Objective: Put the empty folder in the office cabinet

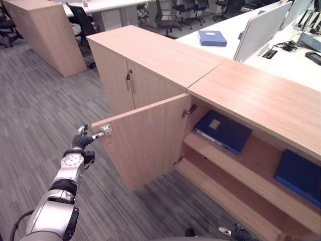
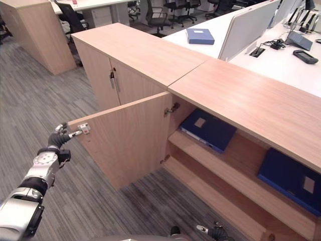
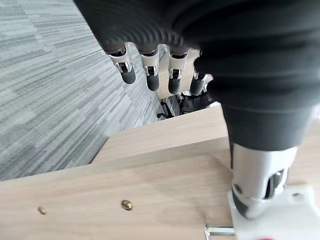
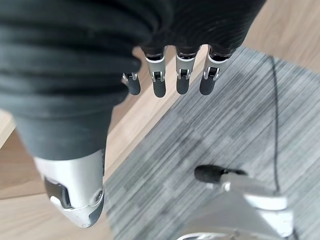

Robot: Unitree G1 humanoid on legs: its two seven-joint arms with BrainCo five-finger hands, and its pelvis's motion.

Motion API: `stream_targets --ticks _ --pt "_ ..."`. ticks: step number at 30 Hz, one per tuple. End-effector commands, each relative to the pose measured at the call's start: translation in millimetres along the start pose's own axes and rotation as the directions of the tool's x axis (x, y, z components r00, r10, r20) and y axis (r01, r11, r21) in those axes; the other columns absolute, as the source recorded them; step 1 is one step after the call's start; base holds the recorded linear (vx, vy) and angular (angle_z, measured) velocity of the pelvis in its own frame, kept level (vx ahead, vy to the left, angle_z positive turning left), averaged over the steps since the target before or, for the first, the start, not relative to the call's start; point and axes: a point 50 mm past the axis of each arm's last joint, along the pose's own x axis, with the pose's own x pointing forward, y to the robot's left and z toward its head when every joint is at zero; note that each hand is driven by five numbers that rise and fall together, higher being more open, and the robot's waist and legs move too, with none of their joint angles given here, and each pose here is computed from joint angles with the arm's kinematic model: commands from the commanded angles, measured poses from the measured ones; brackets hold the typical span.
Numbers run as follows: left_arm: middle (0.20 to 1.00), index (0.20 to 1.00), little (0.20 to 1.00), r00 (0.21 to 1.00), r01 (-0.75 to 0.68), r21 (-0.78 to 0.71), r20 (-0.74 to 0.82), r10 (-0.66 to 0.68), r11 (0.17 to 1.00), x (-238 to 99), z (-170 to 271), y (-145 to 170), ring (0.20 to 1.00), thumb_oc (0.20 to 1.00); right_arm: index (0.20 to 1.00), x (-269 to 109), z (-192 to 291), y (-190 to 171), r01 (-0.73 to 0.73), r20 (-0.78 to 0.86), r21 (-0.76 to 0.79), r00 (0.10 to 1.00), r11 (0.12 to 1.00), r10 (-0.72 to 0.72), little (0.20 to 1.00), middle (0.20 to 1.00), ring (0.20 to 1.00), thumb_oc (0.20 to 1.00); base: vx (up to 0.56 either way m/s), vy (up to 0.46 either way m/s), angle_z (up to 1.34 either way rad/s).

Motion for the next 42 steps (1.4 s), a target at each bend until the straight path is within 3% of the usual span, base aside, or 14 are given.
stream_targets --ticks 1,13,19,24,29,34,42 --pt "1.0 1.0 1.0 0.986 -0.032 -0.106 0.158 0.049 0.994 17 57 2 1.0 1.0 1.0 5 30 -2 -0.004 0.095 -0.044 0.995 0.999 0.008 1.0 1.0 1.0 1.0 -0.02 0.008 -0.06" --pt "1.0 1.0 1.0 0.993 0.058 -0.072 0.106 -0.05 0.996 12 35 -24 1.0 1.0 1.0 5 35 9 -0.034 0.116 -0.064 0.992 0.997 0.042 1.0 1.0 1.0 1.0 0.0 0.003 -0.03" --pt "1.0 1.0 1.0 0.973 0.184 0.001 0.144 -0.182 0.983 8 38 -49 1.0 1.0 1.0 5 39 13 -0.045 0.124 -0.083 0.991 0.996 0.055 1.0 1.0 1.0 1.0 -0.01 0.004 0.03" --pt "1.0 1.0 1.0 0.877 0.417 0.102 0.218 -0.429 0.903 -13 42 -96 1.0 1.0 1.0 6 37 13 -0.051 0.109 -0.09 0.992 0.995 0.061 1.0 1.0 1.0 1.0 -0.02 0.026 0.13" --pt "1.0 1.0 1.0 0.745 0.594 0.09 0.315 -0.589 0.8 -39 53 -126 1.0 1.0 1.0 5 30 15 -0.06 0.08 -0.077 0.995 0.995 0.066 1.0 1.0 1.0 1.0 -0.02 0.039 0.2" --pt "1.0 1.0 1.0 0.606 0.732 0.053 0.404 -0.685 0.679 -67 64 -142 1.0 1.0 1.0 5 25 19 -0.071 0.05 -0.066 0.996 0.995 0.075 1.0 1.0 1.0 1.0 -0.02 0.029 0.2" --pt "1.0 1.0 1.0 0.504 0.809 0.071 0.428 -0.75 0.584 -91 63 -148 1.0 1.0 1.0 7 33 18 -0.066 0.059 -0.065 0.996 0.996 0.07 1.0 1.0 1.0 1.0 -0.02 0.021 0.06"
